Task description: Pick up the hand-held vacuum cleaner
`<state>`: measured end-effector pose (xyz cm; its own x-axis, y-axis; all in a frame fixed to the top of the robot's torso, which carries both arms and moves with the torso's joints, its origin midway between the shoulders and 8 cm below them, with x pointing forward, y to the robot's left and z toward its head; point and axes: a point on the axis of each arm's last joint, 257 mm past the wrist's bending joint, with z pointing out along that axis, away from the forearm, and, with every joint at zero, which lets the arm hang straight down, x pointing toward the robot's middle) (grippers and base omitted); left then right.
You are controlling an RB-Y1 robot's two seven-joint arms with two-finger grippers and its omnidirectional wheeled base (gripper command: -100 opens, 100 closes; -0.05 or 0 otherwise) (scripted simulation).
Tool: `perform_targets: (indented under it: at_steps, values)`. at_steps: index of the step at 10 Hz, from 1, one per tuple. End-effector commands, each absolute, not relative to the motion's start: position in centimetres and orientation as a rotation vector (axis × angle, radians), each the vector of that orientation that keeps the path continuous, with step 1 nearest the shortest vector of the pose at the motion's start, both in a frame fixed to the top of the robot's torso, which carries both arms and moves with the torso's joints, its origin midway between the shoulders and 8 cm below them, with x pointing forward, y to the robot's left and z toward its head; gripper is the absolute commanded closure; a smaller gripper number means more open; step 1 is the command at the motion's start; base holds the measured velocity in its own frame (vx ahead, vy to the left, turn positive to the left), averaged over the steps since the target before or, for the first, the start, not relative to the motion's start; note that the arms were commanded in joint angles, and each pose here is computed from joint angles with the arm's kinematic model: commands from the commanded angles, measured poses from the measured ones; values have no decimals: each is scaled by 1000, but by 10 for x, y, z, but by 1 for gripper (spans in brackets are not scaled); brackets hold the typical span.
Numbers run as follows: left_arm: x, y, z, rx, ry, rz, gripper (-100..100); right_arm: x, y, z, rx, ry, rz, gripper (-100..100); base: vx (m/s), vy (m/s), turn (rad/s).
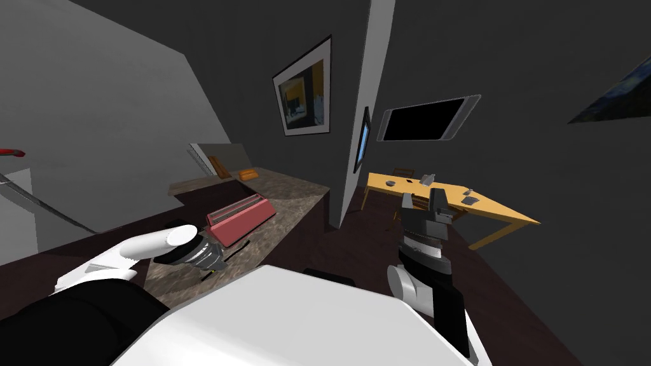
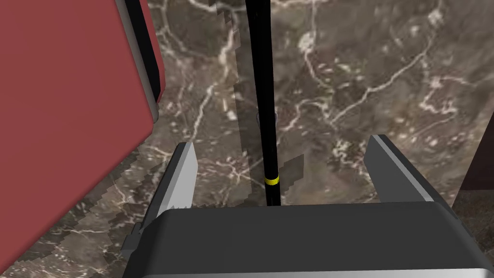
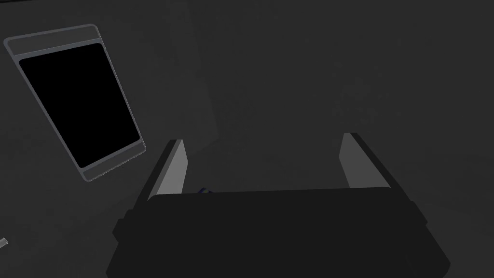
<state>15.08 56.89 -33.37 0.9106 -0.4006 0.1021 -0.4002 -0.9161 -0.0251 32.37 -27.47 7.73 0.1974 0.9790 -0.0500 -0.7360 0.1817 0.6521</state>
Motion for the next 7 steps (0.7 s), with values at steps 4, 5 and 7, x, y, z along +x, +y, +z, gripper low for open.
perform_targets:
  at_steps: [4,5,7]
  values:
    - [138,596,-343,-3081,555,-160,-100,324,-275,77,560,525,1292,0,-32,-45,-92]
    - [134,605,-343,-3080,532,-157,-100,324,-275,77,560,525,1292,0,-32,-49,-150]
    - [129,616,-345,-3075,493,-156,-100,324,-275,77,560,525,1292,0,-38,-48,-86]
